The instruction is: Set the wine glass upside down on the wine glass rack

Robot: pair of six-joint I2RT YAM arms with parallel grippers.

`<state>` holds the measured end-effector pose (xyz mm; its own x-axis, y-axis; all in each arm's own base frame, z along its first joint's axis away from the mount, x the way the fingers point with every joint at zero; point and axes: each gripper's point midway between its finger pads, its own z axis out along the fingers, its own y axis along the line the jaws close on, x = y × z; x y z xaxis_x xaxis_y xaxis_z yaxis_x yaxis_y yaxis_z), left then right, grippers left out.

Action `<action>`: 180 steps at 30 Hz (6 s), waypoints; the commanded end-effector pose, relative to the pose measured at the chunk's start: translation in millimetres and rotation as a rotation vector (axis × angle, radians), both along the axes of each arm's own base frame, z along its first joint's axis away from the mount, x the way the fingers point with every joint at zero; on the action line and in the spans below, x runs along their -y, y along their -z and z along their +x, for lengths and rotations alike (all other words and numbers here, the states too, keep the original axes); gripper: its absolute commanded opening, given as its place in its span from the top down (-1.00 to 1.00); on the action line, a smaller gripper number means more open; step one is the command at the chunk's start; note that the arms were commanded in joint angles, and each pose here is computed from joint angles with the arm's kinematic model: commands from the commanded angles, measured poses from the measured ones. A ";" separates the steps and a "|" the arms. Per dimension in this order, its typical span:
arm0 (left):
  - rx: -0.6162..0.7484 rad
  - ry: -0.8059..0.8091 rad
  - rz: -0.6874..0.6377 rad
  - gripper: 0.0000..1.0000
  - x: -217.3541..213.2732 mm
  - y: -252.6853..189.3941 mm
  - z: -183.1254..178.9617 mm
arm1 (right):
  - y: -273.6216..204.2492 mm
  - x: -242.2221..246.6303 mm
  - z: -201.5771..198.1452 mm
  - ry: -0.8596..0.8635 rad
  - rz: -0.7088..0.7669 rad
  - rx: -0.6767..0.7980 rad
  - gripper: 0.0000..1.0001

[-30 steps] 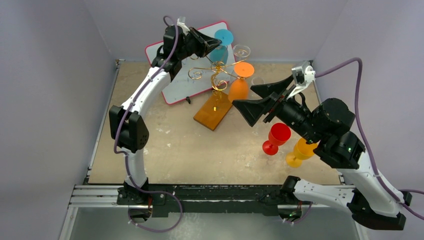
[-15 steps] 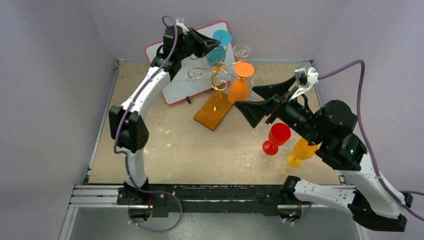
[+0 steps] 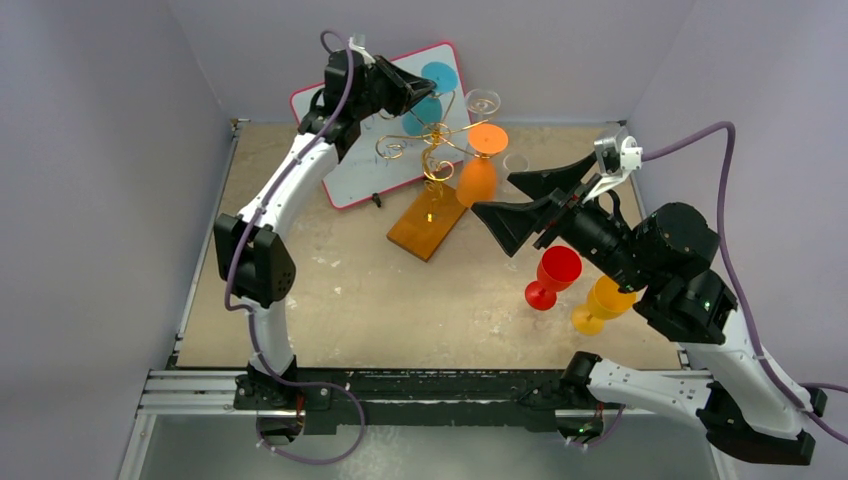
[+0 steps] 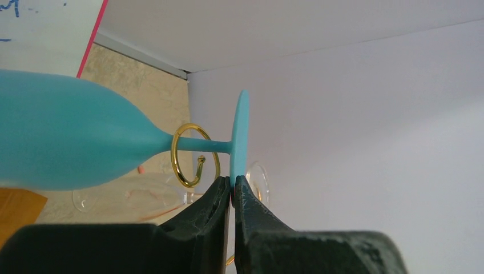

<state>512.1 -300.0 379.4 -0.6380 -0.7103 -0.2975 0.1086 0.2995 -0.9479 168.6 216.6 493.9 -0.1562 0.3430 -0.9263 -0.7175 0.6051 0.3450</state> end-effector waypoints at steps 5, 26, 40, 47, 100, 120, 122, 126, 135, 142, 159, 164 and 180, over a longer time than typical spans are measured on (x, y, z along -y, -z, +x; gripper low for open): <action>0.113 -0.065 0.034 0.79 -24.8 -48.2 -10.8 | -17.1 6.5 -2.1 0.015 0.063 0.027 -1.00; 0.138 -0.141 0.080 0.47 -44.3 -67.3 -18.5 | -9.5 5.2 -2.3 0.011 0.052 0.004 -1.00; 0.209 -0.291 0.242 -0.32 -89.9 -94.9 -44.2 | 23.0 7.0 -0.6 0.027 0.004 -0.059 -1.00; 0.182 -0.280 0.391 -0.46 -110.0 -76.3 -78.7 | 40.1 18.2 12.7 0.135 -0.015 -0.147 -1.00; 0.217 -0.008 0.875 -0.79 -171.1 157.6 -237.5 | 293.9 147.5 54.3 1.110 -0.369 -0.851 -0.09; 0.212 -0.032 0.884 -0.76 -175.3 157.8 -236.3 | 318.8 145.7 70.5 1.059 -0.473 -0.836 0.27; 0.212 -0.033 0.888 -0.75 -175.9 158.3 -236.6 | 320.6 144.4 71.4 1.051 -0.488 -0.837 0.35; 0.216 -0.038 0.885 -0.75 -176.2 156.5 -237.0 | 323.2 140.7 72.6 1.027 -0.512 -0.841 0.64; 0.221 -0.043 0.877 -0.71 -176.0 156.1 -237.4 | 311.5 133.1 72.9 0.950 -0.512 -0.816 1.00; 0.253 -0.050 0.841 -0.63 -171.9 146.2 -237.2 | 272.6 118.3 73.6 0.808 -0.477 -0.737 1.00; 0.732 0.033 0.735 -0.66 -144.4 58.4 -271.3 | 157.7 28.9 28.3 0.052 -0.354 -0.272 1.00; 0.942 0.106 0.797 -0.68 -140.5 41.7 -296.7 | 125.9 11.3 -2.7 -0.141 -0.284 -0.164 1.00; 1.434 0.496 0.938 -0.68 -123.2 32.1 -378.5 | 56.7 -28.0 -74.0 -0.632 -0.106 0.001 1.00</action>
